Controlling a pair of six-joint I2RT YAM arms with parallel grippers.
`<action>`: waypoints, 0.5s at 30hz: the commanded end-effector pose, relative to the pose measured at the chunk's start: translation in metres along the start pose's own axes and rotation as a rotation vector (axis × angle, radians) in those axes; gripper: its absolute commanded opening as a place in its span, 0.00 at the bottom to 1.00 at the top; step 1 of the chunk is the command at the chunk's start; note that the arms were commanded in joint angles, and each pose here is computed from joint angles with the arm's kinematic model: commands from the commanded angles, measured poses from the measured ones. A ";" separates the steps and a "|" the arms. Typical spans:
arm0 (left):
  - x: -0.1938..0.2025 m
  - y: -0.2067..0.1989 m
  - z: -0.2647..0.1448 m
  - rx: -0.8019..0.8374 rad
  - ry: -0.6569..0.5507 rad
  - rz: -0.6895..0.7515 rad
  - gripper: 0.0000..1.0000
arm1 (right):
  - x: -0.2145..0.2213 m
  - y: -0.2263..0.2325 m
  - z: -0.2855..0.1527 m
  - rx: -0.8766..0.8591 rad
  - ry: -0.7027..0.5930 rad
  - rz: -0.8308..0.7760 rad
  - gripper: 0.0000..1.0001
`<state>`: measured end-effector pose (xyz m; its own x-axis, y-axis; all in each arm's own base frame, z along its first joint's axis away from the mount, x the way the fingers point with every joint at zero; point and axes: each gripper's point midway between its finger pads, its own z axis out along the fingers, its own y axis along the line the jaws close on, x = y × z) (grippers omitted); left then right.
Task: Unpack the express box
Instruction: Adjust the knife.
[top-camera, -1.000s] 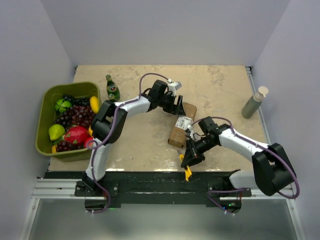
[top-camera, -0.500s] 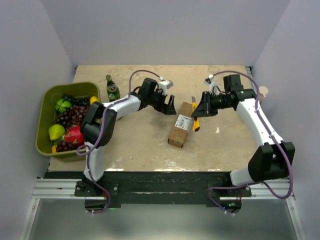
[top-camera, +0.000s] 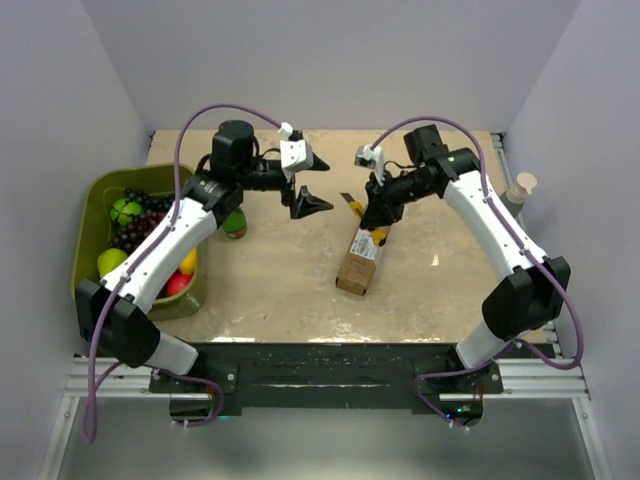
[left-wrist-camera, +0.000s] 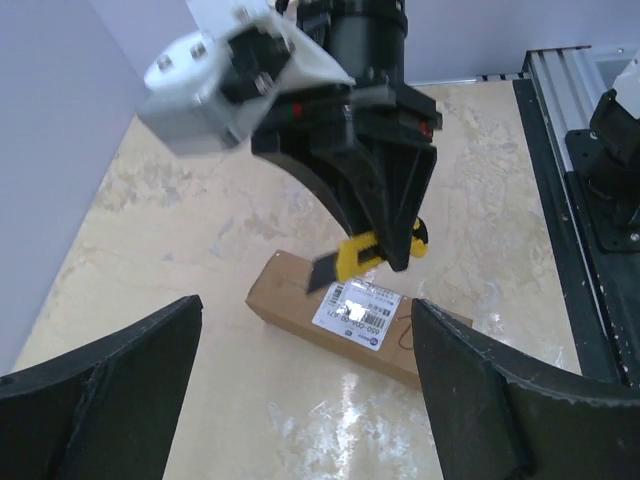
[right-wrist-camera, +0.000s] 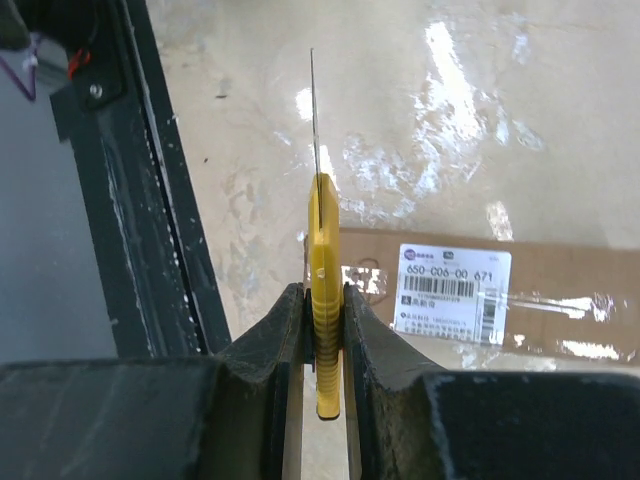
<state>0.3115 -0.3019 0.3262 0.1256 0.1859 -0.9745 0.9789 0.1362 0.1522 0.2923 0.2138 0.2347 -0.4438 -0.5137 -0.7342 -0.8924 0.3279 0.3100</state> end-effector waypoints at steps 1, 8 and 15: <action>0.012 -0.013 0.004 0.139 0.049 0.014 0.88 | -0.006 0.003 -0.005 0.023 0.033 -0.145 0.00; 0.026 -0.005 0.018 0.188 0.075 -0.081 0.85 | -0.017 0.004 -0.008 0.055 0.043 -0.225 0.00; 0.012 -0.009 0.036 0.292 -0.001 -0.173 0.75 | -0.016 0.003 -0.005 0.111 0.081 -0.252 0.00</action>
<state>0.3214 -0.3248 0.2687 -0.0718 0.2699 -0.9602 0.9962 -0.0279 -0.0824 0.2916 0.2214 0.2362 -0.2708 -0.6372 -0.7216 -0.9580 0.2521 0.1369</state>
